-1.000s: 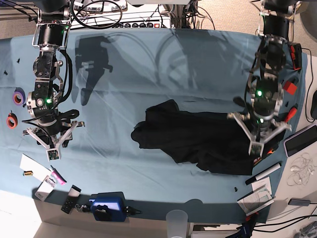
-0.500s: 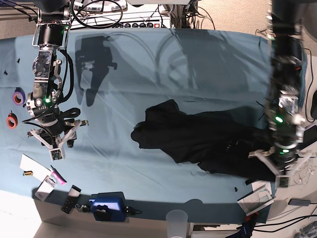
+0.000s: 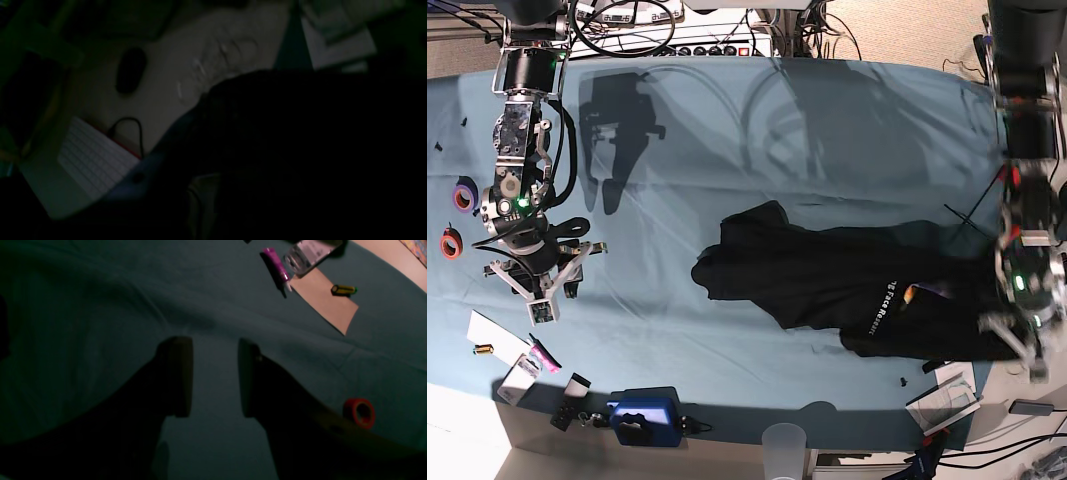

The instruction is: Layout the t-shirt on the table in an organized manner, then fold the t-shirt properly

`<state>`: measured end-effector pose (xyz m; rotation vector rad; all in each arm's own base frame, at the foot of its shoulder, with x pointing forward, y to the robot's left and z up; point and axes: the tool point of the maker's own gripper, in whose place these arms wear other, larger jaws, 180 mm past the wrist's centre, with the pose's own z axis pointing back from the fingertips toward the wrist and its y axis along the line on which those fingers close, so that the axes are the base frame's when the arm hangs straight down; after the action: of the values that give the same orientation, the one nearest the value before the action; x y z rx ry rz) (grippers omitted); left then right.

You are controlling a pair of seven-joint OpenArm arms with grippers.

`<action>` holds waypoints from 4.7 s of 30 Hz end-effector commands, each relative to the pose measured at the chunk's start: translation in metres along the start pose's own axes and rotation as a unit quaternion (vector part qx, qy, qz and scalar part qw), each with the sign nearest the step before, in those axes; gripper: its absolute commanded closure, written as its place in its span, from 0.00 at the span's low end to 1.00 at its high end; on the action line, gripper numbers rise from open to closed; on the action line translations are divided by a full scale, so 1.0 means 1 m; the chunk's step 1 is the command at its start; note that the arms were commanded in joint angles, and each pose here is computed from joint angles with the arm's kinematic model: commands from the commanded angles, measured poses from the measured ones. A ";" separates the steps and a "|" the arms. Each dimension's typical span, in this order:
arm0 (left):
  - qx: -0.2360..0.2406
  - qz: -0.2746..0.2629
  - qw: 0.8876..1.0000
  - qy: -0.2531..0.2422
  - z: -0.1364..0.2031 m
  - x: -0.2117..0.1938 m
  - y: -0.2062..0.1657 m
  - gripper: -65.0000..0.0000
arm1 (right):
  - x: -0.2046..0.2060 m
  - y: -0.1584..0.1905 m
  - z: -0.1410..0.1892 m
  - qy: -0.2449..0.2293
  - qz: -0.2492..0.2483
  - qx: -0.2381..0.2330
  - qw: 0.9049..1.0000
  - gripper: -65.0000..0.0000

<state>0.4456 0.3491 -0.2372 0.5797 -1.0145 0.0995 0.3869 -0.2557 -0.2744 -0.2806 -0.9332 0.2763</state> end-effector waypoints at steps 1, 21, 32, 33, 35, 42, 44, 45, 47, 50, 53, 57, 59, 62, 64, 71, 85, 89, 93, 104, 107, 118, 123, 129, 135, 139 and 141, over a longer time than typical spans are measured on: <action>0.024 0.009 0.999 -0.043 0.004 0.037 0.020 1.00 | 0.017 -0.011 0.004 -0.028 0.005 -0.014 1.000 0.65; -0.391 0.058 0.916 -0.072 0.091 0.129 -0.116 1.00 | 0.022 -0.011 0.004 -0.040 0.007 -0.016 0.999 0.65; -0.583 0.041 0.808 -0.074 0.201 0.131 -0.278 1.00 | 0.002 -0.076 0.017 0.018 0.030 -0.177 0.984 0.65; -0.593 0.026 0.801 -0.074 0.214 0.126 -0.296 1.00 | -0.001 -0.086 0.021 0.024 0.020 -0.193 0.981 0.65; -0.610 0.004 0.789 -0.074 0.241 0.118 -0.328 1.00 | -0.009 -0.109 0.030 0.033 -0.006 -0.226 0.974 0.65; -0.621 -0.028 0.774 -0.121 0.322 0.122 -0.401 1.00 | -0.054 -0.195 0.081 0.060 -0.122 -0.331 0.934 0.65; -0.622 -0.063 0.766 -0.151 0.338 0.118 -0.414 1.00 | -0.068 -0.210 0.094 0.063 -0.145 -0.344 0.926 0.65; -0.618 -0.083 0.765 -0.159 0.343 0.113 -0.420 1.00 | -0.073 -0.215 0.099 0.062 -0.156 -0.344 0.924 0.65; -0.615 -0.104 0.763 -0.168 0.352 0.104 -0.428 1.00 | -0.081 -0.222 0.106 0.057 -0.175 -0.341 0.922 0.65; -0.627 -0.120 0.746 -0.189 0.371 0.099 -0.437 1.00 | -0.084 -0.226 0.110 0.047 -0.186 -0.325 0.926 0.65; -0.633 -0.127 0.737 -0.198 0.379 0.096 -0.440 1.00 | -0.079 -0.218 0.103 0.037 -0.179 -0.291 0.939 0.65; -0.621 -0.139 0.745 -0.199 0.374 0.095 -0.440 0.90 | -0.066 -0.202 0.092 0.009 -0.184 -0.235 0.954 0.65; -0.617 -0.144 0.748 -0.198 0.372 0.094 -0.439 0.69 | -0.063 -0.197 0.089 0.001 -0.185 -0.219 0.958 0.65; -0.612 -0.137 0.755 -0.193 0.369 0.095 -0.439 0.60 | -0.061 -0.194 0.088 -0.001 -0.181 -0.209 0.961 0.65; -0.598 -0.124 0.769 -0.188 0.362 0.098 -0.437 0.60 | -0.061 -0.193 0.087 -0.001 -0.179 -0.208 0.962 0.65; -0.513 -0.154 0.822 -0.191 0.329 0.118 -0.421 0.60 | -0.051 -0.182 0.082 -0.022 -0.182 -0.170 0.968 0.65; -0.567 -0.139 0.796 -0.157 0.327 0.128 -0.412 0.60 | -0.031 -0.140 0.064 -0.044 -0.145 -0.078 0.985 0.65; -0.480 -0.105 0.859 -0.146 0.269 0.150 -0.375 0.60 | -0.026 -0.117 0.053 -0.035 -0.122 -0.048 0.991 0.65; -0.461 -0.046 0.878 -0.123 0.223 0.161 -0.331 0.60 | -0.020 -0.074 0.037 -0.022 -0.072 0.010 0.997 0.65; -0.409 0.104 0.904 -0.063 0.108 0.139 -0.178 0.60 | -0.026 0.065 0.016 0.017 0.090 0.179 0.980 0.65; -0.401 0.112 0.906 -0.070 0.094 0.137 -0.136 0.60 | -0.035 0.107 0.019 0.026 0.142 0.230 0.963 0.65; -0.372 0.101 0.920 -0.068 0.078 0.127 -0.068 0.60 | -0.043 0.159 0.009 0.000 0.290 0.169 0.942 0.65; -0.373 0.099 0.921 -0.058 0.076 0.117 -0.070 0.60 | -0.065 0.181 -0.008 0.033 0.275 0.183 0.943 0.65; -0.375 0.096 0.921 -0.034 0.072 0.094 -0.077 0.60 | -0.066 0.183 -0.034 0.045 0.268 0.158 0.949 0.65; -0.377 0.094 0.921 -0.017 0.071 0.078 -0.082 0.60 | -0.046 0.160 -0.041 0.055 0.246 0.105 0.962 0.85; -0.377 0.094 0.921 -0.017 0.071 0.078 -0.082 0.60 | -0.009 0.119 -0.034 0.041 0.243 -0.005 0.969 1.00; -0.377 0.094 0.921 -0.018 0.071 0.078 -0.082 0.60 | 0.019 0.107 -0.024 0.002 0.242 -0.039 0.969 1.00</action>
<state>0.4542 0.2262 -0.2034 -0.2326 -0.9797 -0.1238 0.3920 -0.1550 -0.3340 -0.5623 -0.7913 0.6950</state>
